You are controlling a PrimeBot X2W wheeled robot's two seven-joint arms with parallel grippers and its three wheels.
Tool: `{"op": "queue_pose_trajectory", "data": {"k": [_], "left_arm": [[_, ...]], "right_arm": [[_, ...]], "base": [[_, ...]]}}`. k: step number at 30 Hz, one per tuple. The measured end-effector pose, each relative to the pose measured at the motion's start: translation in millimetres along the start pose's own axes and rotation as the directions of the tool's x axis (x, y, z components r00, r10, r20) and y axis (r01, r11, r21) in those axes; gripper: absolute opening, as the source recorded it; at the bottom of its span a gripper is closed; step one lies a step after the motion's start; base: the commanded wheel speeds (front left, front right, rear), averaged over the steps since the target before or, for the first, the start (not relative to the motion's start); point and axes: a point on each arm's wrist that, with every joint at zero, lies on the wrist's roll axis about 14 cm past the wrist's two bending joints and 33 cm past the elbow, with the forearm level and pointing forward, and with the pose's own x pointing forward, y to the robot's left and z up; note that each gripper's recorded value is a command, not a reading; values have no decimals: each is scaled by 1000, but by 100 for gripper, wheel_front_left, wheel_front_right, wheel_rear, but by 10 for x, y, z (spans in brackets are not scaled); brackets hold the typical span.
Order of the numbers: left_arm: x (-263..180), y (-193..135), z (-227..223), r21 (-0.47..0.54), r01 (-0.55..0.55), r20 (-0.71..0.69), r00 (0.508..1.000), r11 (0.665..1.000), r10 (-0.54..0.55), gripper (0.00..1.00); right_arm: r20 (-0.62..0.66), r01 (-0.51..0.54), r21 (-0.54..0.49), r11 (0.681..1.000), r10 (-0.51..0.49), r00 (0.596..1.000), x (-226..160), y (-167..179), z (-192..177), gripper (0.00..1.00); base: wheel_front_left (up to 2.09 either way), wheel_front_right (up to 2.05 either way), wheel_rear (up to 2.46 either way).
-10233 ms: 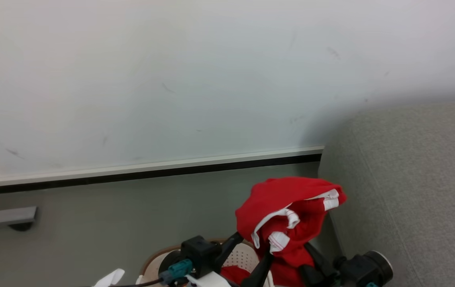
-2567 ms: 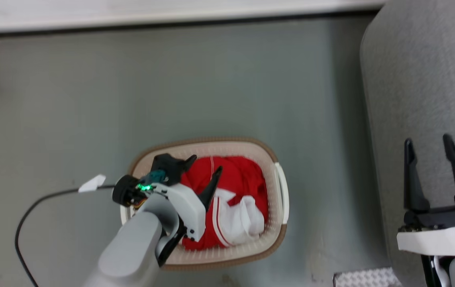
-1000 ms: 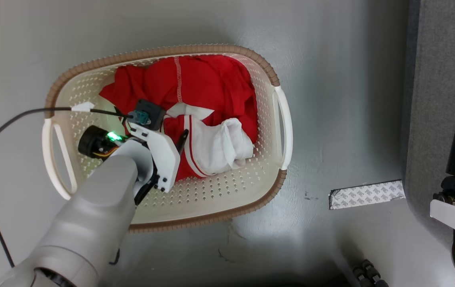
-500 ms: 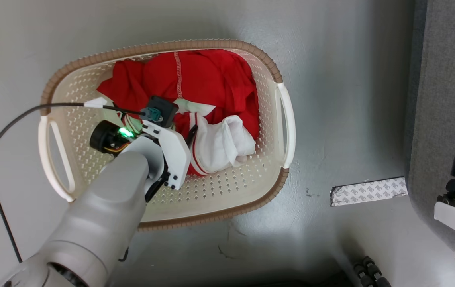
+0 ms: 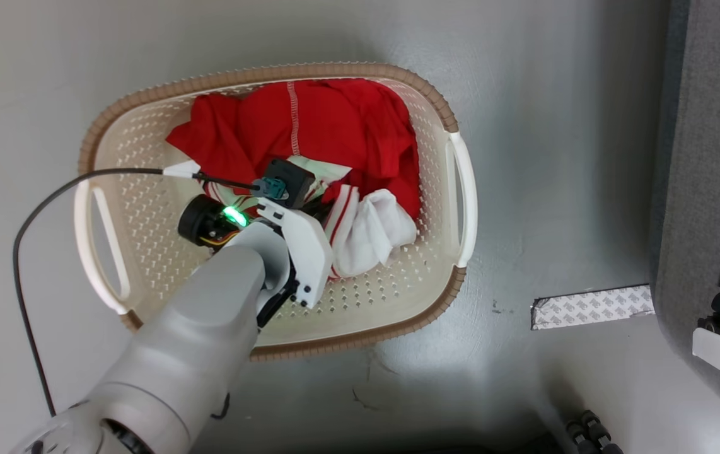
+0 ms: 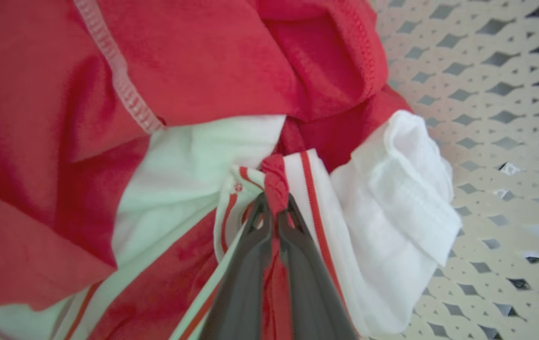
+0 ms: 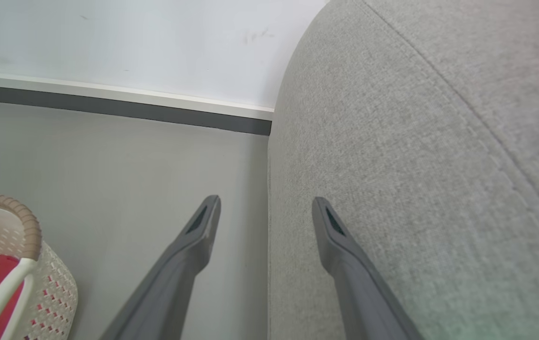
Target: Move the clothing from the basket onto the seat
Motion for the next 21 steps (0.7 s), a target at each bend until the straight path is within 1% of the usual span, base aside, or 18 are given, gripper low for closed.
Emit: {"op": "queue_pose_trajectory", "data": {"k": [6, 10, 14, 19, 21], "left_arm": [[-81, -86, 238, -43, 16, 92, 996, 999, -12, 0], [-208, -247, 469, -88, 53, 181, 983, 995, -36, 0], [-404, -383, 719, -134, 90, 278, 959, 987, -50, 0], [-722, -590, 1037, -225, 170, 402, 913, 959, -67, 0], [-857, -680, 1151, -232, 201, 442, 893, 952, -81, 0]], "right_arm": [[8, -4, 10, 1000, 4, 1000, 2, 24, 45, 100], [17, -3, 20, 1000, 3, 1000, -14, 25, 129, 100], [31, -6, 38, 999, 5, 1000, -46, 46, 238, 100], [76, -3, 58, 998, -1, 997, -105, 31, 469, 100], [100, 2, 59, 998, -8, 995, -137, 6, 583, 100]], "base": [[0, 0, 0], [0, 0, 0], [0, 0, 0], [0, 0, 0], [0, 0, 0]]}}
